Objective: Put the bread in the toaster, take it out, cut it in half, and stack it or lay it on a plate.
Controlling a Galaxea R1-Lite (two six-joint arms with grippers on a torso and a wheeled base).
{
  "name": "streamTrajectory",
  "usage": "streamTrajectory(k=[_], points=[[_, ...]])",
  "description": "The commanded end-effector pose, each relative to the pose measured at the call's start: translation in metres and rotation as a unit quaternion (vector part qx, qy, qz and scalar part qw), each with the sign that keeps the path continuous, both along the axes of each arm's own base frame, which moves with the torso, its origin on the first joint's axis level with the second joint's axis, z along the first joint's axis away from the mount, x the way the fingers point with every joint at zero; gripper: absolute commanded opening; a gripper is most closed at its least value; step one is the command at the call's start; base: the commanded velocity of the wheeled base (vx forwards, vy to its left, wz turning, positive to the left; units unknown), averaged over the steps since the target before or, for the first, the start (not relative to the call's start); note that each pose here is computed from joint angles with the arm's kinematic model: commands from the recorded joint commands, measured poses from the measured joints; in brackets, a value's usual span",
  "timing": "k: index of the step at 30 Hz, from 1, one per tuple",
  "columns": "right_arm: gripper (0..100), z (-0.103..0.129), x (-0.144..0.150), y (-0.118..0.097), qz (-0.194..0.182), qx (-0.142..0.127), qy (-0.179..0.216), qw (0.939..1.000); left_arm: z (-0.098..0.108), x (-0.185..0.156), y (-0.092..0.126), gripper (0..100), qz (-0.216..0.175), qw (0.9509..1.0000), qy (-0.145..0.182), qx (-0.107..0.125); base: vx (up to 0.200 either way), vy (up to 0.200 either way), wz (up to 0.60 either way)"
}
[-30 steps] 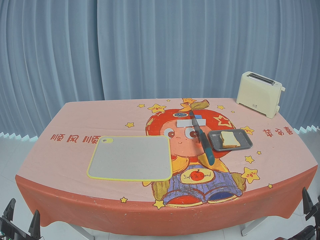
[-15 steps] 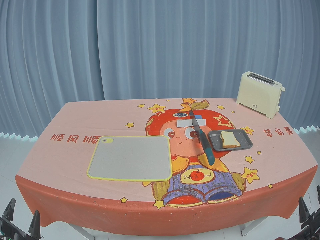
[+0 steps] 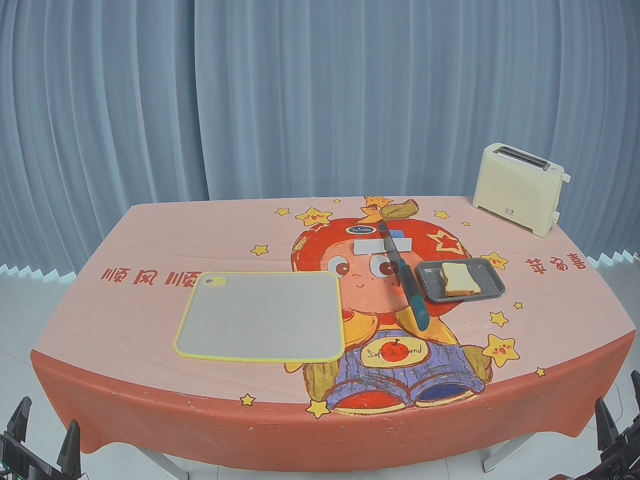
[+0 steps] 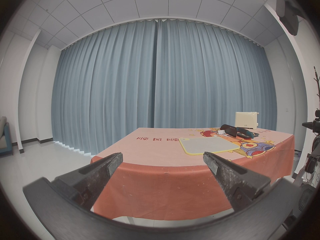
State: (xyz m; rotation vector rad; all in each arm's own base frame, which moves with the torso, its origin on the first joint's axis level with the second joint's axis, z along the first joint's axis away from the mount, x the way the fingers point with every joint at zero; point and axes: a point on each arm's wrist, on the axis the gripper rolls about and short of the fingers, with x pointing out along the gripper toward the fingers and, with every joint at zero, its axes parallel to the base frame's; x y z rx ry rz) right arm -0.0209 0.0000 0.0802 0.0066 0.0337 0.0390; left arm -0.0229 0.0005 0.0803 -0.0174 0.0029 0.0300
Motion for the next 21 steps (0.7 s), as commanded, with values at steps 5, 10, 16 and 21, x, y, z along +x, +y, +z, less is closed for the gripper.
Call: streamTrajectory(k=[5, 10, 16, 21], points=[[100, -0.0046, -0.002, -0.0005, -0.027, 0.01, -0.016, 0.9994, -0.0048, 0.0, 0.0, 100, 0.0, 1.0, 0.0, 0.0, 0.0, 0.0, 0.0], [100, -0.0042, -0.0019, -0.0012, -0.044, 0.013, -0.019, 0.9988, -0.0048, 0.0, 0.0, 100, 0.0, 1.0, 0.0, 0.0, 0.0, 0.0, 0.0], [100, -0.0041, -0.0019, -0.0011, -0.04, 0.015, -0.02, 0.9989, -0.0048, 0.0, 0.0, 100, 0.0, 1.0, 0.0, 0.0, 0.0, 0.0, 0.0], [100, -0.0041, -0.0019, -0.0009, -0.037, 0.016, -0.02, 0.999, -0.0048, 0.0, 0.0, 100, 0.0, 1.0, 0.0, 0.0, 0.0, 0.0, 0.0]])
